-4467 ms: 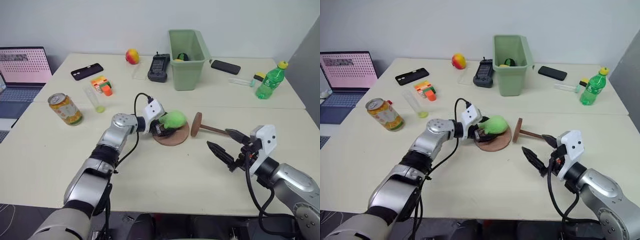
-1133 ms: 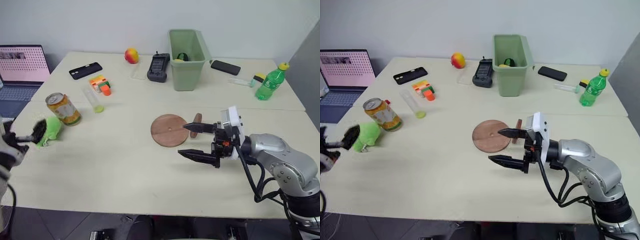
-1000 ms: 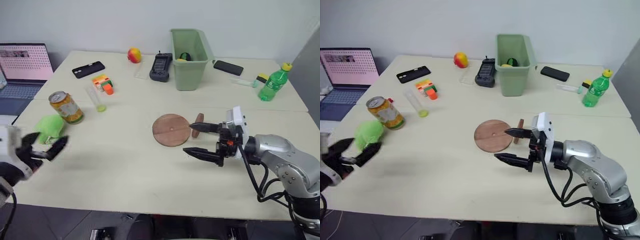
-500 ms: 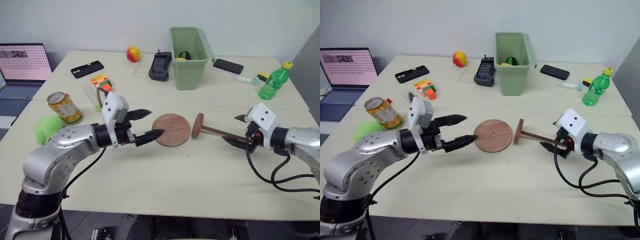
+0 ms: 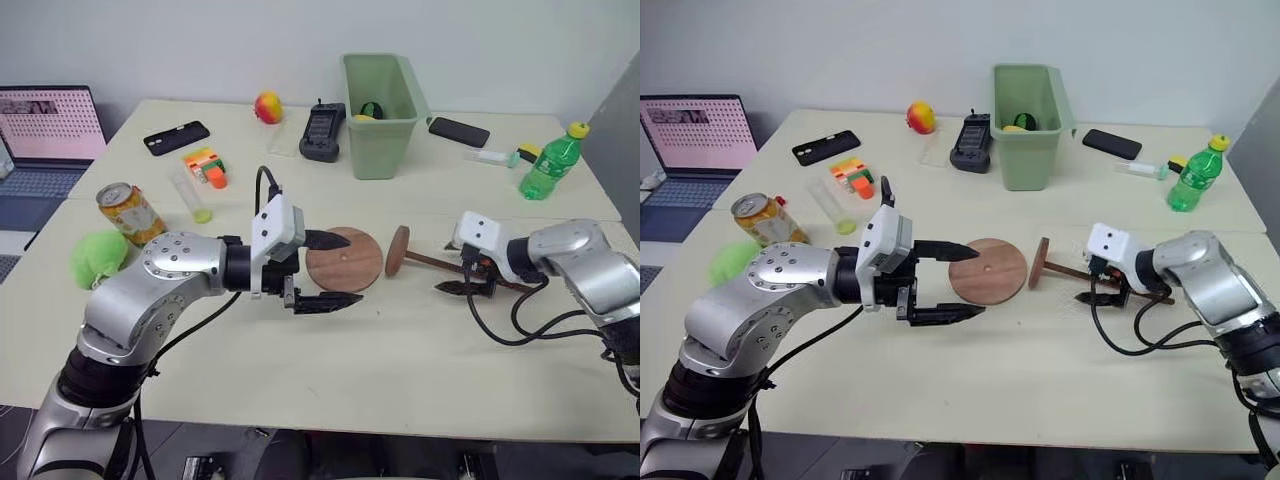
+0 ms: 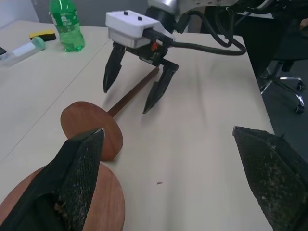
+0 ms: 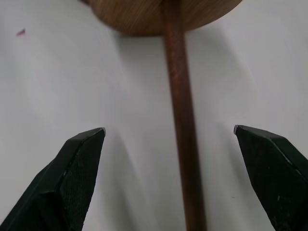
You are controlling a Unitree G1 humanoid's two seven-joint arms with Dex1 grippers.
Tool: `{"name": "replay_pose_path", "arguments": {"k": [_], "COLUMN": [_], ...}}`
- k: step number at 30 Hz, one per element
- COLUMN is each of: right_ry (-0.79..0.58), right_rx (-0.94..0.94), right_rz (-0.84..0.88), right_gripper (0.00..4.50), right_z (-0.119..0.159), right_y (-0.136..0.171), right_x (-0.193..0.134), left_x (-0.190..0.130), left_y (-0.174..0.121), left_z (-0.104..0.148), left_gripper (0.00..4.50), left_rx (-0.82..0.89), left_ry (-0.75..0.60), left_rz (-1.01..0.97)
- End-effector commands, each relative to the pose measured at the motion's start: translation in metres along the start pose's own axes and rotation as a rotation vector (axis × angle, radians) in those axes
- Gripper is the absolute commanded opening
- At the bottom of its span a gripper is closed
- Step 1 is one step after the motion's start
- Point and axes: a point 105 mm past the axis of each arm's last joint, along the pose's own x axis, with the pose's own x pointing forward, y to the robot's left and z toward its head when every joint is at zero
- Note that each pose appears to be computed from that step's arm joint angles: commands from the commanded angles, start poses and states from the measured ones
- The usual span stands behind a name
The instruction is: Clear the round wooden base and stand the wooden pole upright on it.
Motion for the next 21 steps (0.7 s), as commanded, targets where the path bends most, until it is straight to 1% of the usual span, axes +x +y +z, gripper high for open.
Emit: {"name": "replay_pose_path", "arguments": {"k": [1, 7, 10, 11, 12, 14, 17, 19, 20, 21], "right_ry": [0.028, 0.036, 0.026, 0.023, 0.023, 0.024, 0.032, 0.038, 0.04, 0.041], "right_rx": [-0.053, -0.074, -0.081, -0.082, -0.082, -0.085, -0.092, -0.097, -0.095, -0.093], "right_rz": [-0.027, -0.029, -0.016, -0.012, -0.007, 0.002, 0.02, 0.029, 0.037, 0.042], "right_gripper": [4.5, 4.5, 3.93, 3.63, 3.44, 2.91, 2.28, 1.76, 1.41, 1.15], "right_z": [0.003, 0.007, 0.012, 0.013, 0.013, 0.014, 0.013, 0.013, 0.013, 0.014], "right_y": [-0.017, -0.033, -0.035, -0.035, -0.034, -0.034, -0.032, -0.032, -0.031, -0.031], "right_x": [-0.005, -0.001, 0.0, 0.001, 0.001, 0.001, -0.001, -0.003, -0.004, -0.005], "left_x": [-0.005, -0.005, -0.006, -0.006, -0.006, -0.006, -0.007, -0.007, -0.007, -0.007], "left_y": [0.001, 0.002, 0.002, 0.002, 0.002, 0.002, 0.003, 0.003, 0.003, 0.003], "left_z": [0.003, 0.006, 0.005, 0.005, 0.006, 0.007, 0.007, 0.009, 0.01, 0.01], "left_gripper": [4.44, 4.44, 4.5, 4.5, 4.5, 4.5, 4.5, 4.5, 4.5, 4.5], "left_rx": [0.044, 0.05, 0.047, 0.043, 0.038, 0.036, 0.038, 0.026, 0.023, 0.021], "left_ry": [-0.005, -0.016, -0.013, -0.016, -0.021, -0.024, -0.018, -0.026, -0.029, -0.031], "left_rz": [0.038, 0.053, 0.058, 0.059, 0.059, 0.059, 0.055, 0.049, 0.046, 0.044]}}
